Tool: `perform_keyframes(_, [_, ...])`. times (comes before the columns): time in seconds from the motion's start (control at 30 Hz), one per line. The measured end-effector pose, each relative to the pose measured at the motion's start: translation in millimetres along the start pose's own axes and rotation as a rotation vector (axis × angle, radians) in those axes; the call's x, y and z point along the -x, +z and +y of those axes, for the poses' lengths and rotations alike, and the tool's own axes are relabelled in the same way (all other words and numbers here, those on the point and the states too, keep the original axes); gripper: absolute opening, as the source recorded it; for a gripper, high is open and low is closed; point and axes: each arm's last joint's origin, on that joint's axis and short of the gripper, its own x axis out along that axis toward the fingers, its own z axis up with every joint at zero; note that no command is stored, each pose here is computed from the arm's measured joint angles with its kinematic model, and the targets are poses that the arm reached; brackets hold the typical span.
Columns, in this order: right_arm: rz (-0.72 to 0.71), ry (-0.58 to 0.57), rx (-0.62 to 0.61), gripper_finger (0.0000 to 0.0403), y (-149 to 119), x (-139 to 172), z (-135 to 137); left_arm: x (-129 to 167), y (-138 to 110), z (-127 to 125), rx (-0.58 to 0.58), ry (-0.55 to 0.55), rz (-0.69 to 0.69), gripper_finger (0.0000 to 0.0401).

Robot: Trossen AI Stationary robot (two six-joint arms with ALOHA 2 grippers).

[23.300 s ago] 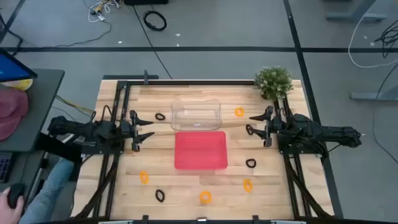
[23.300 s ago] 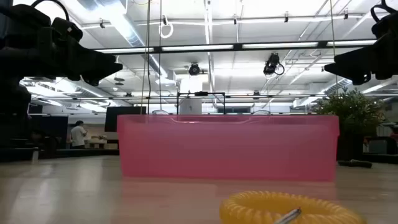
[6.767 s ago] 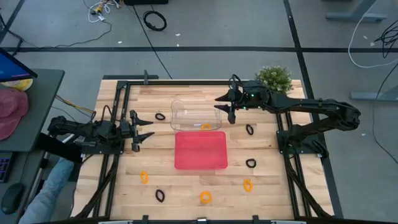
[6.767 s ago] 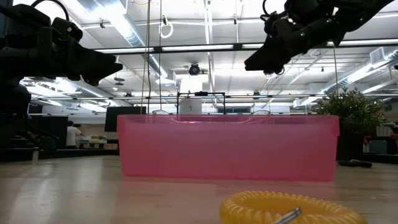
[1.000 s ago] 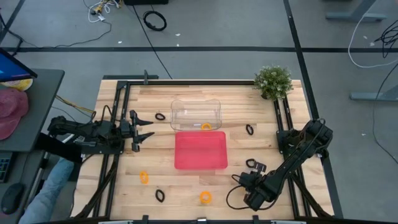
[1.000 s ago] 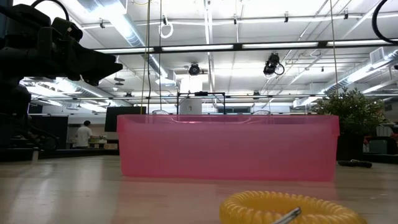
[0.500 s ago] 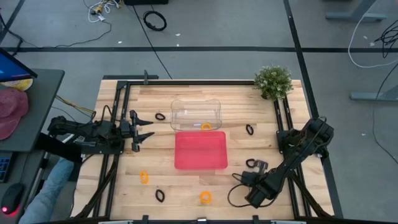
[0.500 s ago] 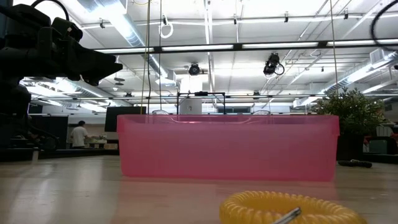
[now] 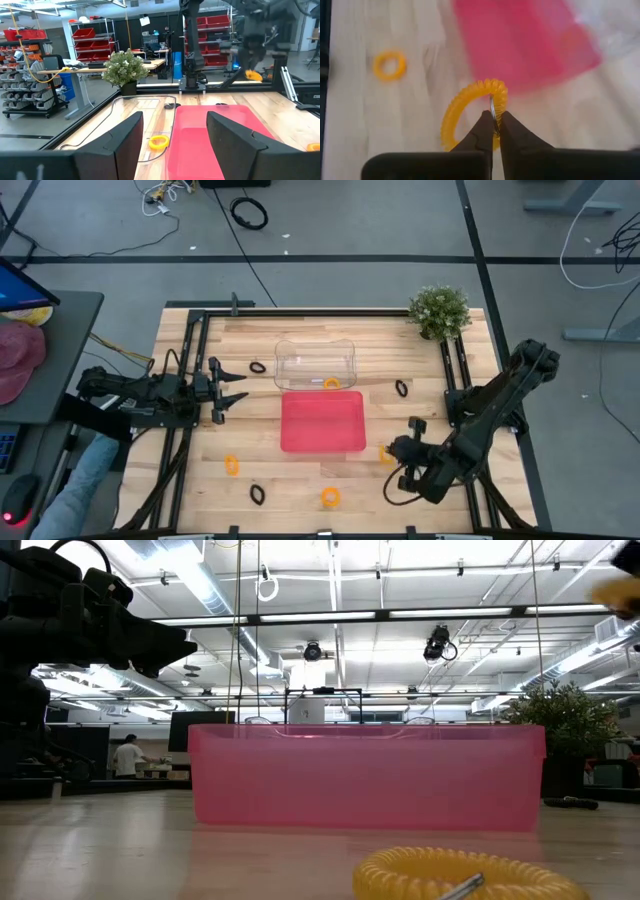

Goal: Sort spring keychains
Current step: Put the yellow spring keychain into the transparent bin

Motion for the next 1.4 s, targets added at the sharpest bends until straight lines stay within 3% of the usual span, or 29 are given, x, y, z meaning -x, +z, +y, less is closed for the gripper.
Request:
perform_keyframes(0.37, [-0.384,-0.122,-0.070,0.0007,31.4,40.0,-34.1,0.0,0.1,0.0,0.000,0.000,0.000,0.0222])
perform_keyframes(0.57, [-0.436,-0.169,-0.054,0.0007,51.3,32.2,-42.1,0.0,0.1,0.0,0.000,0.000,-0.001,0.0223])
perform_keyframes(0.77, [-0.474,-0.086,-0.012,0.0006,58.9,1.2,-64.8,0.0,0.0,0.0,0.000,0.000,0.000,0.0222])
perform_keyframes(1.07, [-0.770,0.140,-0.017,0.0006,61.9,-15.6,-118.4,0.0,0.2,0.0,0.001,0.000,-0.001,0.0222])
perform_keyframes(1.4, [-0.782,0.093,-0.072,0.0006,76.4,-36.8,-176.8,0.0,0.3,0.0,0.002,0.000,-0.003,0.0222])
